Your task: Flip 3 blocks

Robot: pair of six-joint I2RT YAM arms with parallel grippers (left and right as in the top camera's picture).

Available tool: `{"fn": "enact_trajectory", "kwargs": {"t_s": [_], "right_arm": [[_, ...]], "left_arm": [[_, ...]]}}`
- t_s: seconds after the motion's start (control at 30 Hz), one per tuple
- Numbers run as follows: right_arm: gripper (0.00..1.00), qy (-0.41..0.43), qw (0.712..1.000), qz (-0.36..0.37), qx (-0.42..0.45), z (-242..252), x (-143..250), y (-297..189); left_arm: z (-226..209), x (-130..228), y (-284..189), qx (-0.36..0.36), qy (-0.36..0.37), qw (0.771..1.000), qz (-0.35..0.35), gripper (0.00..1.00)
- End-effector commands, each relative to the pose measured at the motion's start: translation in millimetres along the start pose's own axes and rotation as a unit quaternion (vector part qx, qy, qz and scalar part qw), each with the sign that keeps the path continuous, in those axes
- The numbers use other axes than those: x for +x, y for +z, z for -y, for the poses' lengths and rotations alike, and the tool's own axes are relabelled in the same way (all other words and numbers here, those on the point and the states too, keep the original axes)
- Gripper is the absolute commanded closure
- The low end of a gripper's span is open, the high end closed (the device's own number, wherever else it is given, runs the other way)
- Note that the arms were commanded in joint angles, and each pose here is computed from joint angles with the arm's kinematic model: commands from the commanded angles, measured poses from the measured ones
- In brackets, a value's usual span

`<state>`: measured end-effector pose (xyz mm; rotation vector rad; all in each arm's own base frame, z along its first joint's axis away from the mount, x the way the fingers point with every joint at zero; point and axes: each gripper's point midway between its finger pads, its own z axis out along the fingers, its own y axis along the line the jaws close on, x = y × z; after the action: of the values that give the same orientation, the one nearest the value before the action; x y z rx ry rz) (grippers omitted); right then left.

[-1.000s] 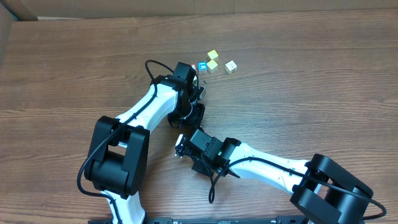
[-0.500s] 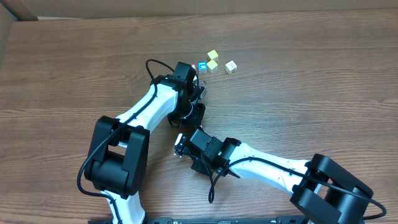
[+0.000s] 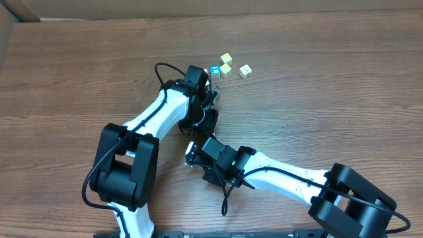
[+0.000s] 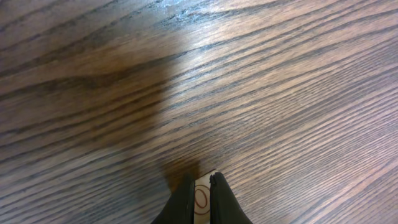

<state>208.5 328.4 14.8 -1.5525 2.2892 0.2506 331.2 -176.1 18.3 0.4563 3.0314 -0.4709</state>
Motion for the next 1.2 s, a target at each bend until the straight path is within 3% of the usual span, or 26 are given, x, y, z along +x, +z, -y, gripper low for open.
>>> {"fn": "enact_trajectory", "kwargs": {"t_s": [0.0,0.5,0.83,0.97,1.17], "right_arm": [[0.96,0.005,1.0,0.016,-0.007,0.3,-12.8,-2.4],[0.92,0.005,0.999,0.026,-0.017,-3.0,-18.1,-7.1],[0.9,0.003,0.995,0.104,-0.011,3.5,-68.1,-59.6],[0.89,0.058,0.99,0.127,-0.001,25.0,-86.0,-92.4],[0.91,0.217,0.966,0.144,0.007,90.7,-90.3,-170.3]], "left_arm": [[0.2,1.0,3.3,0.009,0.004,1.0,-0.004,0.96],[2.1,-4.5,-3.6,0.009,0.0,1.0,-0.001,0.96],[5.7,-44.0,-51.2,0.0,-0.015,0.999,0.041,0.96],[-5.6,-64.4,-89.2,-0.003,-0.069,0.995,0.071,0.96],[-34.8,-80.2,-184.6,-0.001,-0.161,0.975,0.155,0.96]]}}
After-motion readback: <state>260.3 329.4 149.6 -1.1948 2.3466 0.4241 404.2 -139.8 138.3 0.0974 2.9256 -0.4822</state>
